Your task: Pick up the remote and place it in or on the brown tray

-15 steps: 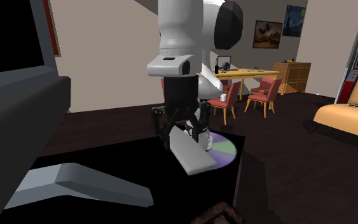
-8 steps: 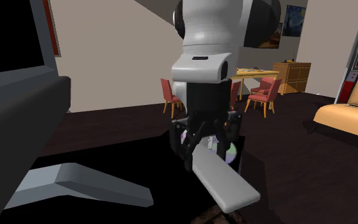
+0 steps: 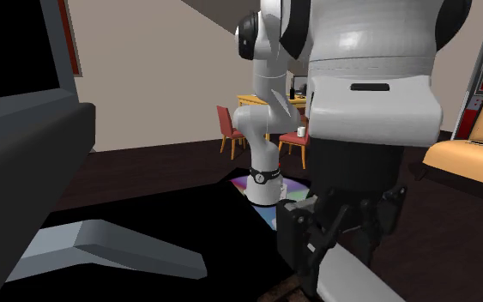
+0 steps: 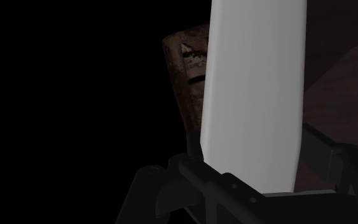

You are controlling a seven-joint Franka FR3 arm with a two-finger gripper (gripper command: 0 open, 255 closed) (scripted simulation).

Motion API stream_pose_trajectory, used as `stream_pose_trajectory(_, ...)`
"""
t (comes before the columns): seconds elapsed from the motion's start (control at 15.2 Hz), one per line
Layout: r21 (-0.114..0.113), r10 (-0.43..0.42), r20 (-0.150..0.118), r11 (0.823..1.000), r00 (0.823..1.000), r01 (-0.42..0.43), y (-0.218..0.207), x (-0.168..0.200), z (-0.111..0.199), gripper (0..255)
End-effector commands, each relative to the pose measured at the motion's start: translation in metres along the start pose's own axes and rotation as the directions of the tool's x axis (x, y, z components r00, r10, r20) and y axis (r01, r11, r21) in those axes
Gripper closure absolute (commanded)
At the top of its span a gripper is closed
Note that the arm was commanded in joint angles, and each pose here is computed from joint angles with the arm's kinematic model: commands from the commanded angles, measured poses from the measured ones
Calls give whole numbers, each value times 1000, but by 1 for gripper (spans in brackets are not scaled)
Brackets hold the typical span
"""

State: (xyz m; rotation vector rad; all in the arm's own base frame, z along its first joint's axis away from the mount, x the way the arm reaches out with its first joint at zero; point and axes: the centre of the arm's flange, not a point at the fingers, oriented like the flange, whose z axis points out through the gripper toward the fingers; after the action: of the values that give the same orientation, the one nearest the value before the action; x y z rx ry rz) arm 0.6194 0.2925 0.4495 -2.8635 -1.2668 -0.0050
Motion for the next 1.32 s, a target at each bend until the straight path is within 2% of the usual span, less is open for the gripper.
stream_pose_trajectory(0.0,0,1,-1,1000,1000,-1,-3,23,-1,255)
stream_pose_trajectory(0.86,0,1,-1,1000,1000,-1,-3,22,67,255)
stream_pose_trajectory(1.25,0,1,-1,1000,1000,-1,-3,22,71,255)
